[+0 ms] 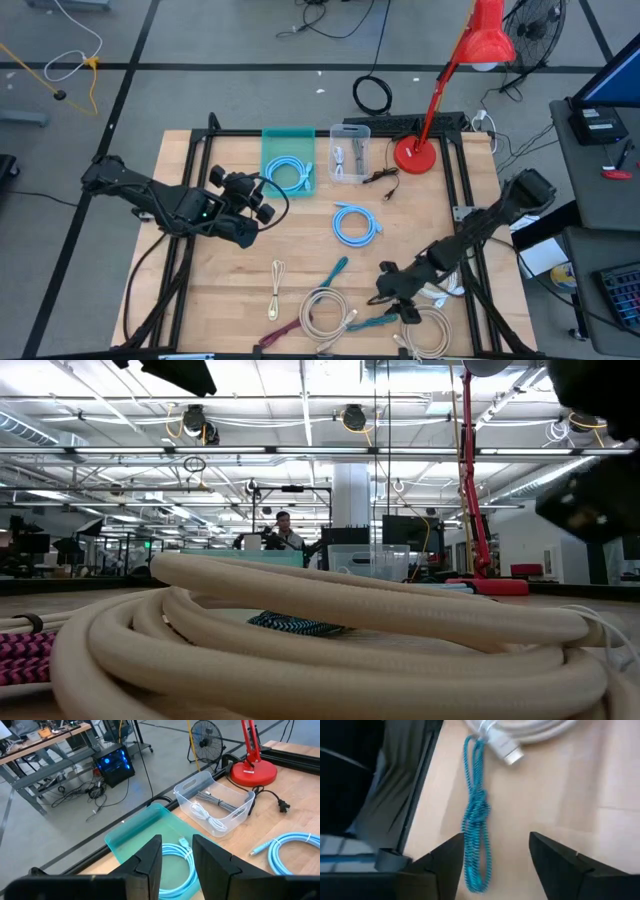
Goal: Pick and place items into bin
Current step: Put the bottom black blue charger cable into the transparent bin
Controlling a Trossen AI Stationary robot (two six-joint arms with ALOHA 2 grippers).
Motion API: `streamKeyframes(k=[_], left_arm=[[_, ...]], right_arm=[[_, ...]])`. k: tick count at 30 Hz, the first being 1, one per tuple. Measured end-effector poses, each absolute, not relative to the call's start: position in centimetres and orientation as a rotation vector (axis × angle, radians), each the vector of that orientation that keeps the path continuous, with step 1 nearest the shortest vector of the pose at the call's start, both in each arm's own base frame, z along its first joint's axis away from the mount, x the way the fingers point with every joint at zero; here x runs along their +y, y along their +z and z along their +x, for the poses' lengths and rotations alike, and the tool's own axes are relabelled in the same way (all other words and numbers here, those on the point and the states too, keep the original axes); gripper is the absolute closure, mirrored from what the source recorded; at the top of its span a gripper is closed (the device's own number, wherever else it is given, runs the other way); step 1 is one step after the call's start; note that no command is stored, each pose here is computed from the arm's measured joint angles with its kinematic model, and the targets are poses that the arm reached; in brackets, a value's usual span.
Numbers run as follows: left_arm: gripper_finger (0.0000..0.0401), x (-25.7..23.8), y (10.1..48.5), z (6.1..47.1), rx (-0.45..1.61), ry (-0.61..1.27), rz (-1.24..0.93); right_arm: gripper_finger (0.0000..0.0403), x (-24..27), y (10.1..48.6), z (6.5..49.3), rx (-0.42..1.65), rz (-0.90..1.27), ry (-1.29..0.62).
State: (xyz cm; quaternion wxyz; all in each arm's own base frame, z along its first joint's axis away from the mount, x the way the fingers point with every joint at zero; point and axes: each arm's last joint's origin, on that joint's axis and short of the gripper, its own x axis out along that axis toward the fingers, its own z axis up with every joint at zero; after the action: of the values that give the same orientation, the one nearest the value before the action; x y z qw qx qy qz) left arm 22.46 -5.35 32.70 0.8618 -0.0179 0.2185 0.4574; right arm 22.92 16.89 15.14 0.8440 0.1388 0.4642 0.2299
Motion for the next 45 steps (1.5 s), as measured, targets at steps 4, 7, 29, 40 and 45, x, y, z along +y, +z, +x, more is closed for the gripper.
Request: streamKeyframes(k=[4, 7, 29, 40, 45], left_arm=[[0.0288, -5.4, 32.7, 22.5, 0.465, 0.953, -0.044], [0.0288, -5.4, 32.6, 22.5, 0.471, 0.948, -0.047], [0.0288, -6.4, 30.7, 23.2, 0.58, 0.876, -0.116], [0.0288, -10.9, 29.3, 24.4, 0.626, 0.644, -0.146], [0.0288, -12.9, 29.1, 23.8, 0.626, 0.562, -0.127]], right_arm=[[0.0171, 18.1, 14.1, 24.3, 0.99, 0.34, 0.592], [0.0177, 18.4, 14.2, 24.5, 1.002, 0.367, 0.612], [0.0208, 18.6, 15.1, 25.4, 0.842, 0.254, 0.448], [0.0204, 24.1, 18.4, 27.6, 0.971, 0.015, 0.301], [0.0204, 26.6, 17.6, 27.8, 1.028, 0.071, 0.276]])
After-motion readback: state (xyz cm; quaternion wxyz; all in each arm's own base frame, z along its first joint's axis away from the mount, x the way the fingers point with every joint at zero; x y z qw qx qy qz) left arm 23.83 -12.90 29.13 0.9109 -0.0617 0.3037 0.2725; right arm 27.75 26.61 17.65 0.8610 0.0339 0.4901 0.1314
